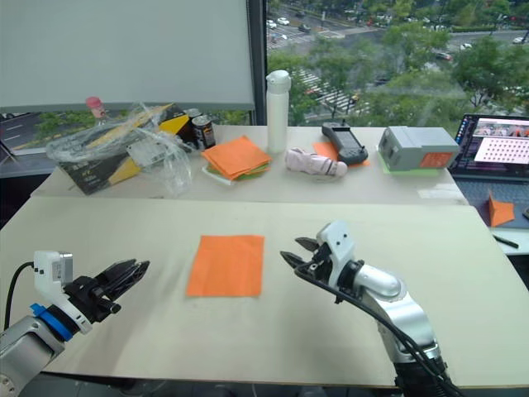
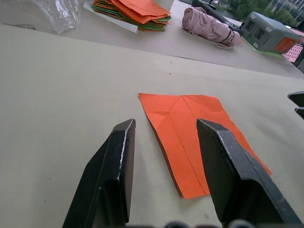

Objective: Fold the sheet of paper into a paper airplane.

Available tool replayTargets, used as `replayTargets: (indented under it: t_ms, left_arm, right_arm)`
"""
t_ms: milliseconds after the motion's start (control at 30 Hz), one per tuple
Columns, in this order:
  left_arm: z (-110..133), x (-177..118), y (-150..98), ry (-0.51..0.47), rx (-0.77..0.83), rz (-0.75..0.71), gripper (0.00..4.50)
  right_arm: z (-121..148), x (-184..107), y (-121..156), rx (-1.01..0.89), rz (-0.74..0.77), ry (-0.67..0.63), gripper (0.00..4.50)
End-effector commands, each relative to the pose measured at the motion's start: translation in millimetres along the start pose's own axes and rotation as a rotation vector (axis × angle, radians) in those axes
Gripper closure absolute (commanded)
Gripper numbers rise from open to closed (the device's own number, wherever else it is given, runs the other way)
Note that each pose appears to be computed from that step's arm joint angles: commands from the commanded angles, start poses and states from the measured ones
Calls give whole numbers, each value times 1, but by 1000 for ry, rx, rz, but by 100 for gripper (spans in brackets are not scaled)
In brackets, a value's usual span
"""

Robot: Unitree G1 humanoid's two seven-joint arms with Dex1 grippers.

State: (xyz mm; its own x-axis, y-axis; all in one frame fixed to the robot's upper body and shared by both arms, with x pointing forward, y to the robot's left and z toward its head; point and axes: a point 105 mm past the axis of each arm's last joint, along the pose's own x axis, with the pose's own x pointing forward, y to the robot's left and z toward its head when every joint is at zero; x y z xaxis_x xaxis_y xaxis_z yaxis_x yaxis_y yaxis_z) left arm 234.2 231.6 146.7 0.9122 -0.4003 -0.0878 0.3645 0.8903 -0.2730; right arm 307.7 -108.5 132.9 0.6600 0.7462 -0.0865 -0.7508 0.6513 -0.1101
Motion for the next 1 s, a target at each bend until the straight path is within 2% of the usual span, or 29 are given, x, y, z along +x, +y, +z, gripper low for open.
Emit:
replayTargets:
  t_ms: [33, 200, 233, 267, 433, 500, 700, 1000]
  left_arm:
    - [10, 0, -3, -23, 30, -6, 235]
    - [11, 3, -4, -38, -6, -29, 235]
    - [14, 5, -2, -65, -11, -23, 235]
    - [17, 6, 1, -88, -11, -11, 290]
    - [19, 11, 1, -102, 17, -7, 449]
    - [16, 15, -2, -91, 8, -28, 450]
    - [7, 31, -12, -48, 5, -78, 450]
    - [-22, 72, -25, 72, 39, -146, 450]
  right_arm:
    - [13, 0, 6, -14, 16, -48, 188]
    - [13, 1, 6, -1, 1, -56, 188]
    - [15, 2, 5, 8, -3, -66, 188]
    - [18, 3, 3, 17, -13, -79, 210]
    - [23, 7, -1, 37, -34, -103, 376]
    - [24, 10, -2, 34, -38, -105, 443]
    - [26, 22, 0, 31, -47, -104, 447]
    - [27, 39, 2, 15, -63, -107, 447]
